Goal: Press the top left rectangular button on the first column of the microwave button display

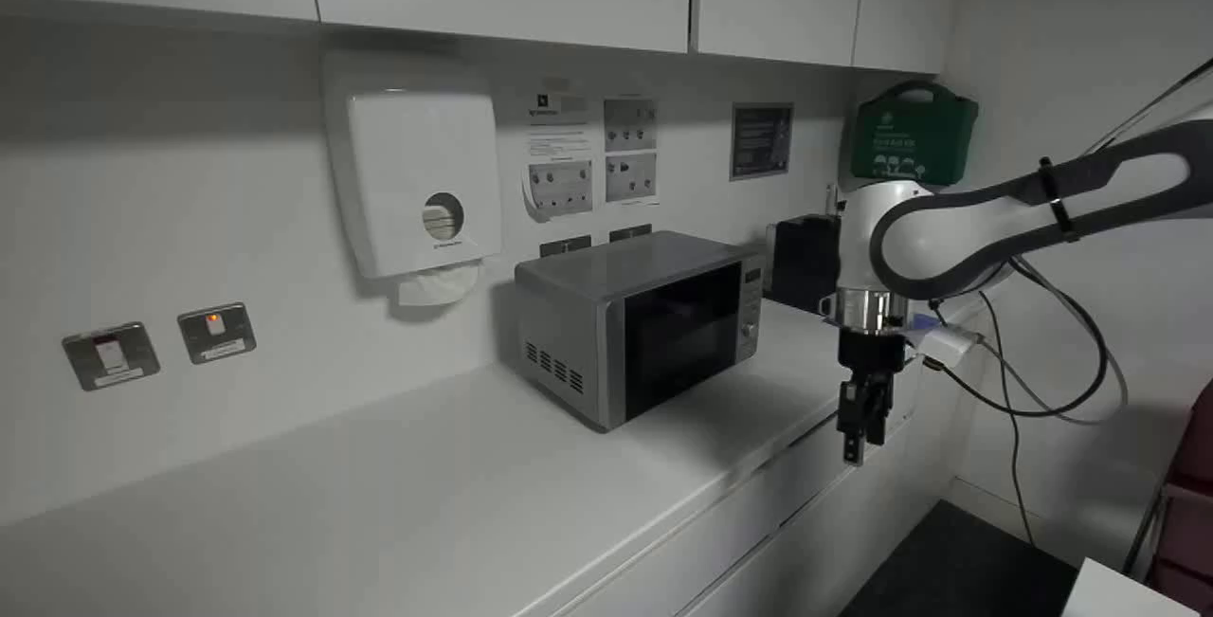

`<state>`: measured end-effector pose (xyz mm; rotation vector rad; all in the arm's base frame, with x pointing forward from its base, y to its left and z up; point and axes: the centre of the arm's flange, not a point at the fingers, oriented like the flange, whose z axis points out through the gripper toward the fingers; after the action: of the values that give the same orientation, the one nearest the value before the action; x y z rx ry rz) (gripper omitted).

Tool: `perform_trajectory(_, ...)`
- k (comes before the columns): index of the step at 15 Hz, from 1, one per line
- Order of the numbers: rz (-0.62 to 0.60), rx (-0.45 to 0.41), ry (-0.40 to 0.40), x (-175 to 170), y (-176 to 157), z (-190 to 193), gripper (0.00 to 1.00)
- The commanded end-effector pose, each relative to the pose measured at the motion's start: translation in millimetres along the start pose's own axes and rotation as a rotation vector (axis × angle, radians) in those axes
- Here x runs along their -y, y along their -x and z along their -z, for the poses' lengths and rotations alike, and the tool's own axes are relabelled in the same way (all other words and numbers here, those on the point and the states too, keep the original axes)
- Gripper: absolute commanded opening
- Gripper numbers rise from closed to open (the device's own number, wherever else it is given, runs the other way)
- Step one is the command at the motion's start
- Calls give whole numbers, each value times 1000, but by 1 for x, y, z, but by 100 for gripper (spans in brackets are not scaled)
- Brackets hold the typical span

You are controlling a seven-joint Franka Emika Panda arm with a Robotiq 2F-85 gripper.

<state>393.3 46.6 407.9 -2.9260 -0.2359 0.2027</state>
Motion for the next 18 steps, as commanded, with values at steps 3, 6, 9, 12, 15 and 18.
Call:
perform_trajectory(3,-36,-32,-4,3,-2,-1,100)
perform_trajectory(6,-173,-161,-45,2,-11,10,100)
perform_trajectory(9,-299,-245,-93,-5,-16,23,100)
perform_trajectory(12,-442,-301,-120,-20,-19,32,100)
perform_trajectory(15,-569,-379,-143,-34,-19,46,100)
perform_trajectory(18,-694,-457,-164,-51,-17,63,100)
